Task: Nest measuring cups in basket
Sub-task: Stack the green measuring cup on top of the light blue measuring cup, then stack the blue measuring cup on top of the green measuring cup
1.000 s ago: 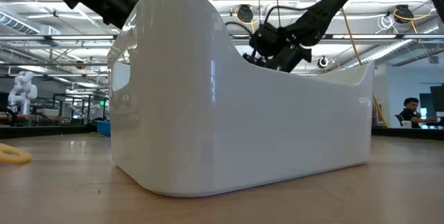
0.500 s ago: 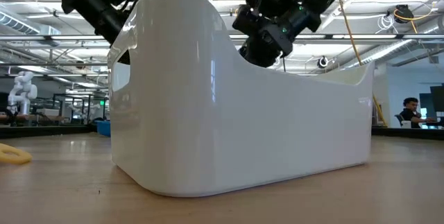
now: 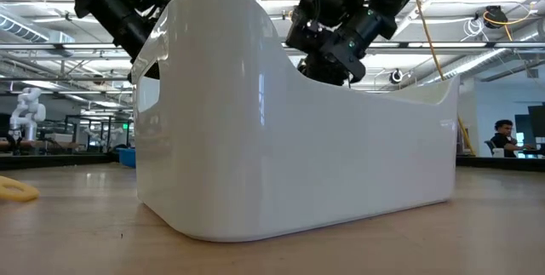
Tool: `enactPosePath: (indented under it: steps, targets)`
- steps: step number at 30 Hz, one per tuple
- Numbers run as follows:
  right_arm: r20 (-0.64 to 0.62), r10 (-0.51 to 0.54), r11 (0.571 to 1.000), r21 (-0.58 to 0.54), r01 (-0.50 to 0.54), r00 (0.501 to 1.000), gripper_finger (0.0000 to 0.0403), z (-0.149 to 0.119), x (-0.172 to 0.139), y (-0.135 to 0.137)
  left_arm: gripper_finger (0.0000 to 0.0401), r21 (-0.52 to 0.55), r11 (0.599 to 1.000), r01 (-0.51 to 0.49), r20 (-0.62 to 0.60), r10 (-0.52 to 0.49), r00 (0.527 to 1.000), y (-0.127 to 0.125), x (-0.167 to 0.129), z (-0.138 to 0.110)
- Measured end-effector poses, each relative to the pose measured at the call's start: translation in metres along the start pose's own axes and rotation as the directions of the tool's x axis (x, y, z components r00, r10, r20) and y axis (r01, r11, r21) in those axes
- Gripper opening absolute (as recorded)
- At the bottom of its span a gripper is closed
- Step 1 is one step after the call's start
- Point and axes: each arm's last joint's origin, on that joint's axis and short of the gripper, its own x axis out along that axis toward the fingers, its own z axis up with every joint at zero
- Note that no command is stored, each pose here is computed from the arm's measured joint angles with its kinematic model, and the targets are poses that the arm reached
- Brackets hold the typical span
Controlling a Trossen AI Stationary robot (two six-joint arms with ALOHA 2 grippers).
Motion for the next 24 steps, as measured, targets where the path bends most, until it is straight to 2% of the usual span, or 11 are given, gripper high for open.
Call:
enactPosePath:
  steps: [8,15,20,24]
  targets:
    - [-0.023,0.01,1.0,0.001,-0.01,1.0,0.0153,-0.005,0.013,0.0,0.015,-0.002,1.0,0.001,-0.001,-0.001,1.0,0.0,0.0,0.0]
    - [-0.001,0.026,1.0,0.002,-0.026,1.0,0.0199,-0.003,0.01,0.0,0.015,-0.019,1.0,-0.01,-0.021,0.009,1.0,0.002,0.0,-0.002]
    - [-0.007,0.03,0.999,0.013,-0.03,1.0,0.0241,-0.004,0.009,0.0,0.015,-0.101,0.992,-0.076,-0.138,0.062,0.989,0.013,-0.001,-0.011]
    - [0.013,0.011,1.0,0.019,-0.011,1.0,0.0256,-0.001,-0.001,-0.005,0.015,-0.187,0.969,-0.162,-0.261,0.11,0.959,0.025,-0.006,-0.017]
